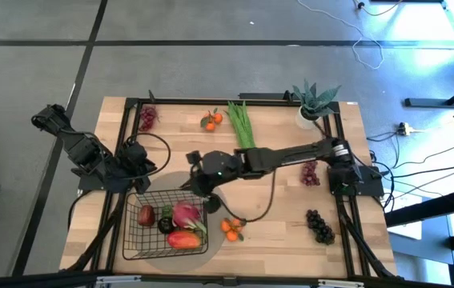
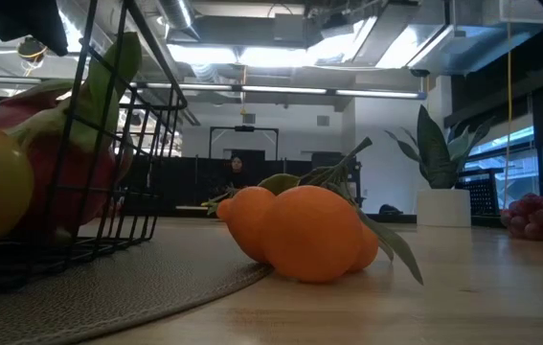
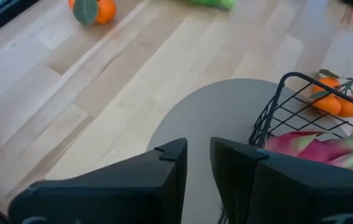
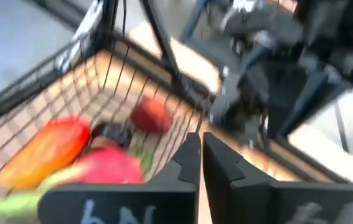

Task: Build produce basket
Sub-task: Put the bottom tangerine into the black wire basket

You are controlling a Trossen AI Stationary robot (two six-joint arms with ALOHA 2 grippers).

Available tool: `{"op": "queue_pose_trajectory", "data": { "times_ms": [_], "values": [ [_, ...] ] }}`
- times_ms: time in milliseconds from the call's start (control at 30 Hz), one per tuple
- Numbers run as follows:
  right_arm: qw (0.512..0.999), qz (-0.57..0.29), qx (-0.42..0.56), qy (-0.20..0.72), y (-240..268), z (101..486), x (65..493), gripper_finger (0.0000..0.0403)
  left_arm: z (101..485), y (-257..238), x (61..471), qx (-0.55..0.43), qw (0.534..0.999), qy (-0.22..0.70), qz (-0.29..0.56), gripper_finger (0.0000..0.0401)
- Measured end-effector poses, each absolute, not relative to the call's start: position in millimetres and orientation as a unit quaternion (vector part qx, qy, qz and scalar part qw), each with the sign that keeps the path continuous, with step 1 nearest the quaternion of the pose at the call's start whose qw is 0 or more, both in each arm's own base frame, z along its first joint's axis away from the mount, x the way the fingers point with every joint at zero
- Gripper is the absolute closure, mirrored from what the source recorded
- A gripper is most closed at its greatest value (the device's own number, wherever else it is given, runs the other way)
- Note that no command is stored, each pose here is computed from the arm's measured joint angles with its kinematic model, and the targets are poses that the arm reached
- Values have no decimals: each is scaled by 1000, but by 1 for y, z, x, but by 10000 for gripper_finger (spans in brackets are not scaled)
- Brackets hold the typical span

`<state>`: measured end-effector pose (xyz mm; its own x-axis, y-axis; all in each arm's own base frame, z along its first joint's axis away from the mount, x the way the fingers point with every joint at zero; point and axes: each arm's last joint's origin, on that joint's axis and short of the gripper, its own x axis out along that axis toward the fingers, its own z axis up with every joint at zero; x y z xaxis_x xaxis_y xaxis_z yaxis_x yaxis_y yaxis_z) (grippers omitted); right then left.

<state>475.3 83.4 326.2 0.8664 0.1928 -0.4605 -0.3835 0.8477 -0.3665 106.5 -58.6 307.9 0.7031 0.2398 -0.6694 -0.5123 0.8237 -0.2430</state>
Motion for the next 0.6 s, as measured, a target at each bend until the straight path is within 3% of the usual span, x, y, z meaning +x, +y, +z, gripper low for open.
{"op": "queue_pose_trajectory", "data": {
  "times_ms": [267,600],
  "values": [
    [904,195,-177,336,95,344,426,402,308,-58,106,-210,899,323,209,342],
    [825,307,-139,454,137,326,393,403,308,-58,106,-211,899,323,209,342]
  ]
}}
